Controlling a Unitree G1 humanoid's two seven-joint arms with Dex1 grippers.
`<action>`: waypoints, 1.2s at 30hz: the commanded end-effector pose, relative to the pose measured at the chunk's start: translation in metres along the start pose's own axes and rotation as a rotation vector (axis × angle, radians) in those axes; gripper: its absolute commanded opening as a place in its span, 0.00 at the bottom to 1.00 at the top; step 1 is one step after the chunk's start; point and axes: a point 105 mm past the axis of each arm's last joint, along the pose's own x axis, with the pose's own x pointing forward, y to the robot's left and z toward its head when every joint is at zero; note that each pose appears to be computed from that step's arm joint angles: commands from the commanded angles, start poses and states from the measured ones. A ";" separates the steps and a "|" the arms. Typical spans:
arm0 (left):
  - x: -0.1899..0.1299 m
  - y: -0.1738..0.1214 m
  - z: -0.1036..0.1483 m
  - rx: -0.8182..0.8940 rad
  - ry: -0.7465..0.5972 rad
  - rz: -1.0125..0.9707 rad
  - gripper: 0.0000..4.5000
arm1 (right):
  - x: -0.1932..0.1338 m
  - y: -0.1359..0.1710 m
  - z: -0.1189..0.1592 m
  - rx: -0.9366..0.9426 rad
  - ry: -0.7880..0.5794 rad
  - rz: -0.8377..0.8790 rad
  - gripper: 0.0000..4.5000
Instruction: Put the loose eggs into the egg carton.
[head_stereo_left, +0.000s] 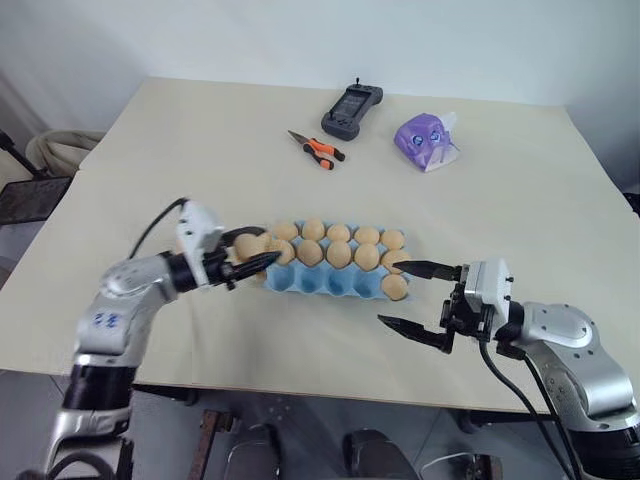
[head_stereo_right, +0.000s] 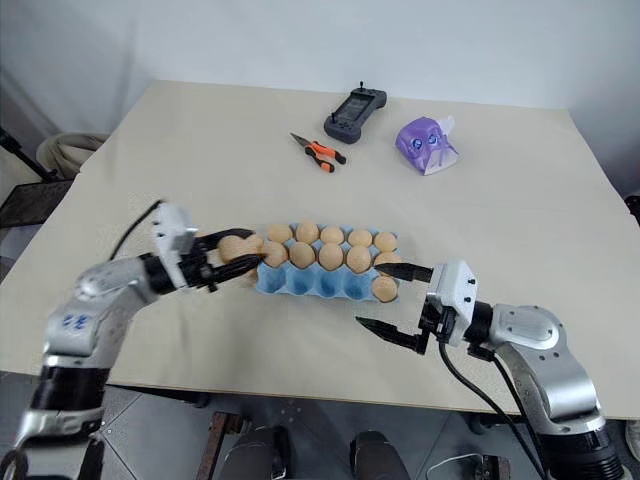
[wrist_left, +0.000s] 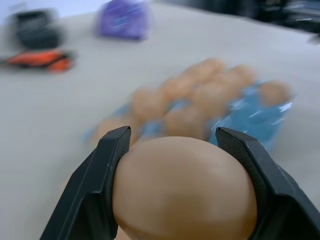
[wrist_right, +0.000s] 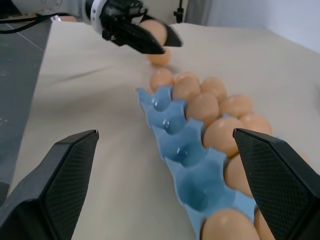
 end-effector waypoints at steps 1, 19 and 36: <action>0.035 -0.008 0.003 0.018 0.016 -0.107 0.54 | -0.012 -0.006 0.010 -0.054 0.001 -0.062 1.00; 0.109 -0.059 -0.002 0.072 0.070 -0.522 0.54 | -0.078 0.006 -0.006 0.004 0.151 -0.348 1.00; 0.069 -0.010 0.032 0.114 -0.081 -0.265 0.95 | -0.046 -0.007 -0.006 -0.019 0.068 -0.221 1.00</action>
